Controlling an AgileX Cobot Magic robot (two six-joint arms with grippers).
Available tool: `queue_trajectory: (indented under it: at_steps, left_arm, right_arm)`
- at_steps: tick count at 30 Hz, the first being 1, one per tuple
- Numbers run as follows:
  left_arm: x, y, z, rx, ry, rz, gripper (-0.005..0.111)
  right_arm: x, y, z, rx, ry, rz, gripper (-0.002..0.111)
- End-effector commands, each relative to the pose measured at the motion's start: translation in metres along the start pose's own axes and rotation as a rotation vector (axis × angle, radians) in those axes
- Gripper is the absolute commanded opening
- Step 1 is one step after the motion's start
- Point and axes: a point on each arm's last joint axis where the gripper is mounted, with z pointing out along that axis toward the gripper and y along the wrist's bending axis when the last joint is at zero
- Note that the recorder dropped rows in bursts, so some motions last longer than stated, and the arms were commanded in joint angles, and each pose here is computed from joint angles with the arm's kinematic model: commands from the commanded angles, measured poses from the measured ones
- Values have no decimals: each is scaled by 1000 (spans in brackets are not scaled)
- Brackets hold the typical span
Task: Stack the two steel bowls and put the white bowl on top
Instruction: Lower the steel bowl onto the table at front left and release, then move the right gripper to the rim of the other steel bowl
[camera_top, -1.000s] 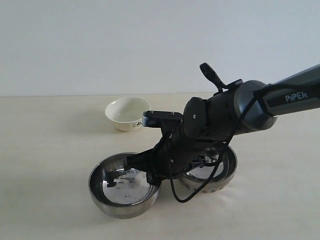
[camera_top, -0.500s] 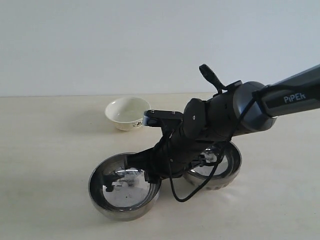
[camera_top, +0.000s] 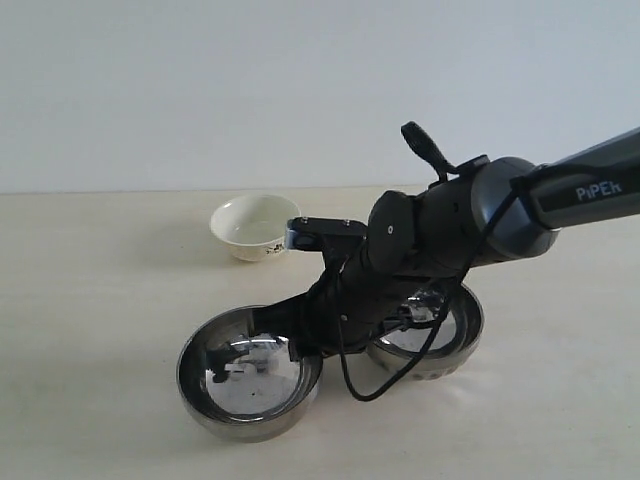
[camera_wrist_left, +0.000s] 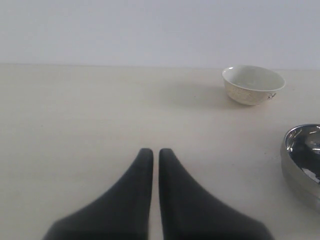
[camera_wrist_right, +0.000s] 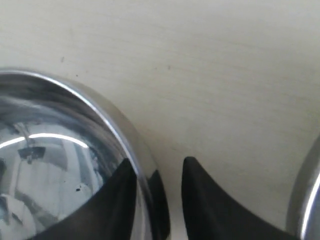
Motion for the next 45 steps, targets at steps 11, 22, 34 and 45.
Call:
queue_trajectory:
  at_steps: [11,22,34,45]
  left_arm:
    - [1,0,0,-1,2,-15,4]
    - [1,0,0,-1,2,-15,4]
    - [1,0,0,-1,2,-15,4]
    - [1,0,0,-1,2,-15,4]
  right_arm:
    - [-36,-31,-126,73,-141,-31,27]
    - [-17,-118,-129,233,-51,118,27]
    - [-5,-139,-78,259,8,149,27]
    - [-5,-144,-68,264,1,155,0]
